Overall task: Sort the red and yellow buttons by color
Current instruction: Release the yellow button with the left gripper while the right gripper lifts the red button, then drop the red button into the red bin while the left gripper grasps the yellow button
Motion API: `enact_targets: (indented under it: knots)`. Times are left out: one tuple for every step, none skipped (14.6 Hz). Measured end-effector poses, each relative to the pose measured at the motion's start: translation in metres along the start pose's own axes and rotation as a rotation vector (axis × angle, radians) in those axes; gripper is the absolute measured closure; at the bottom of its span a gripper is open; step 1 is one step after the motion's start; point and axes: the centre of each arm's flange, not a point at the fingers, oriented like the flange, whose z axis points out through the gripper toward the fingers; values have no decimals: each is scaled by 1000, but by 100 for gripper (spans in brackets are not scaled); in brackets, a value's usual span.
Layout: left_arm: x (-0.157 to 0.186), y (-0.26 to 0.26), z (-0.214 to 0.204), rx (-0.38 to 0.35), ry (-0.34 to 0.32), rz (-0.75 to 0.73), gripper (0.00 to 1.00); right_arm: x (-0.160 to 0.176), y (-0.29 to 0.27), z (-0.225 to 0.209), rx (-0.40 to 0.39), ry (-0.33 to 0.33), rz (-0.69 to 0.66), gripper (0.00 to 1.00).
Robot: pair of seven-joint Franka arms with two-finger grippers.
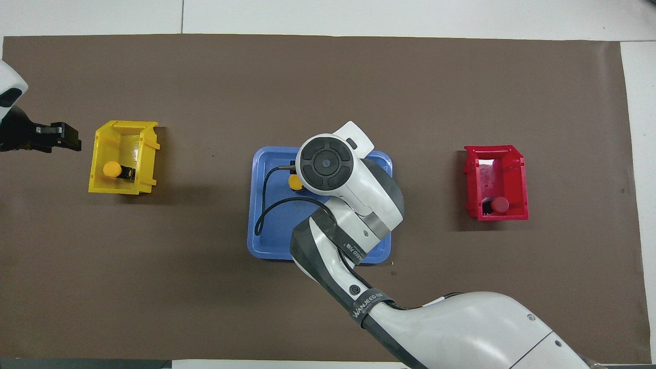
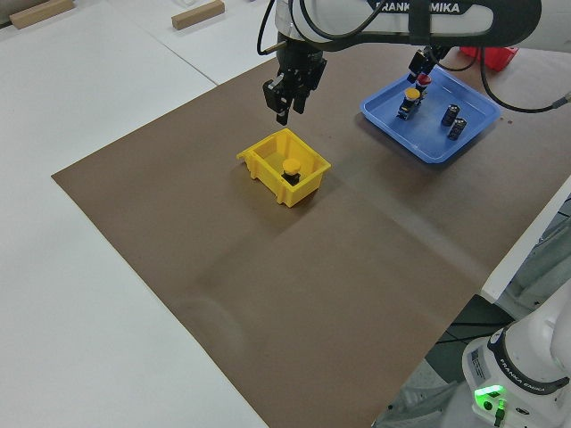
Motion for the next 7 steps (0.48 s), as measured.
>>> enact_targets:
  knots:
    - [0,13,-3,-6,4,3,18,-2,1,3,-4,-5,-1,32]
    - [-1,34,-3,-12,5,-9,7,-3,2,5,-7,-8,-1,32]
    - [-2,61,-3,-14,4,-25,0,-4,3,6,-9,-10,-2,37]
    - [-4,90,-3,-16,4,-31,0,-4,3,6,-10,-11,-2,37]
    - [-8,116,-3,-17,3,-36,0,-4,3,6,-10,-11,-2,44]
    - [-11,138,-3,-19,3,-46,0,-4,3,5,-9,-10,-2,57]
    - [-15,154,-3,-20,2,-52,0,-4,3,4,-9,-8,-1,59]
